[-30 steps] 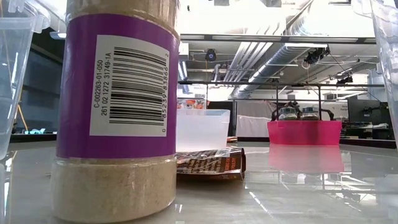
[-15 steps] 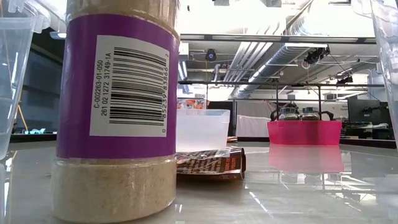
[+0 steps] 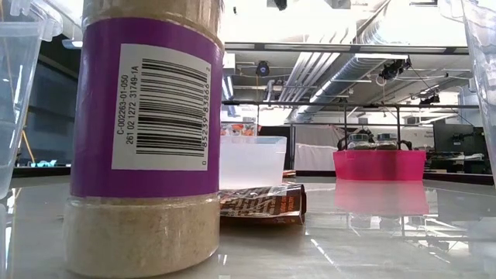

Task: Sort spices by type
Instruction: Put the white seasoning bottle into the orange bin

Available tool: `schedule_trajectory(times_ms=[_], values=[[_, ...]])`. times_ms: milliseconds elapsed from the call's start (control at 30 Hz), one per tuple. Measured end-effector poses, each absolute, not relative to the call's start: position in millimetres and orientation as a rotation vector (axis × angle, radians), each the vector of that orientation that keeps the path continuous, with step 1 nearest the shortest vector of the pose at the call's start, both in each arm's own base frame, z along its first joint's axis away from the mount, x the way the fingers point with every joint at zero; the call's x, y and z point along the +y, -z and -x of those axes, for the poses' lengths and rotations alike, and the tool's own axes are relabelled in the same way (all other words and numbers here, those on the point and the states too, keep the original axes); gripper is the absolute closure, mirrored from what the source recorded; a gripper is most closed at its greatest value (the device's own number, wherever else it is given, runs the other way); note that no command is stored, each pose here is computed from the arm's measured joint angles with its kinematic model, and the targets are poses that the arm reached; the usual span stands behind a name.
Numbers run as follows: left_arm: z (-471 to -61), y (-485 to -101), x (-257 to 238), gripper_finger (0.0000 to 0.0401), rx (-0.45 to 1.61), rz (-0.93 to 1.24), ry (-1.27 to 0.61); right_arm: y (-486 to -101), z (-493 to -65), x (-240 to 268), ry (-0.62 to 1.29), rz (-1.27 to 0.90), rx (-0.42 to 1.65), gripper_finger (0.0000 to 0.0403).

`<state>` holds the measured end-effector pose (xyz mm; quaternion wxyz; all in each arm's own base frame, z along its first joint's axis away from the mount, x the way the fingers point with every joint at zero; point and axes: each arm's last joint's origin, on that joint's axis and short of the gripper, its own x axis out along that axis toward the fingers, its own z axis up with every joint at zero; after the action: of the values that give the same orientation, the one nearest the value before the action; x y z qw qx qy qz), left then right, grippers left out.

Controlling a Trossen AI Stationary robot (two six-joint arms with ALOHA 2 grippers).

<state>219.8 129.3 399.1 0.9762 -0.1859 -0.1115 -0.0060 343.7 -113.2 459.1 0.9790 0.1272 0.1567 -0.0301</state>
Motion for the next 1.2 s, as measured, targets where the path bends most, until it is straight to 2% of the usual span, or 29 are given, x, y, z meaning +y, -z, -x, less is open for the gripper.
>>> schedule_trajectory(times_ms=[267,500,867,1200], values=[[-228.0,-384.4,114.1,0.0053,0.144,0.343,0.012,-404.9,-339.5,-98.0,-0.026,-0.253,0.776,0.0205],[-251.7,-380.6,97.4,0.0052,0.454,0.183,0.074,-362.5,-352.7,-79.4,-0.011,-0.178,0.923,0.0205],[-292.7,-347.4,87.4,0.0052,0.604,0.062,0.022,-346.4,-358.9,-67.4,-0.034,-0.162,0.940,0.0205],[-303.8,-347.7,70.6,0.0052,0.565,0.027,0.092,-346.1,-359.3,-62.4,-0.039,-0.171,0.948,0.0205]])
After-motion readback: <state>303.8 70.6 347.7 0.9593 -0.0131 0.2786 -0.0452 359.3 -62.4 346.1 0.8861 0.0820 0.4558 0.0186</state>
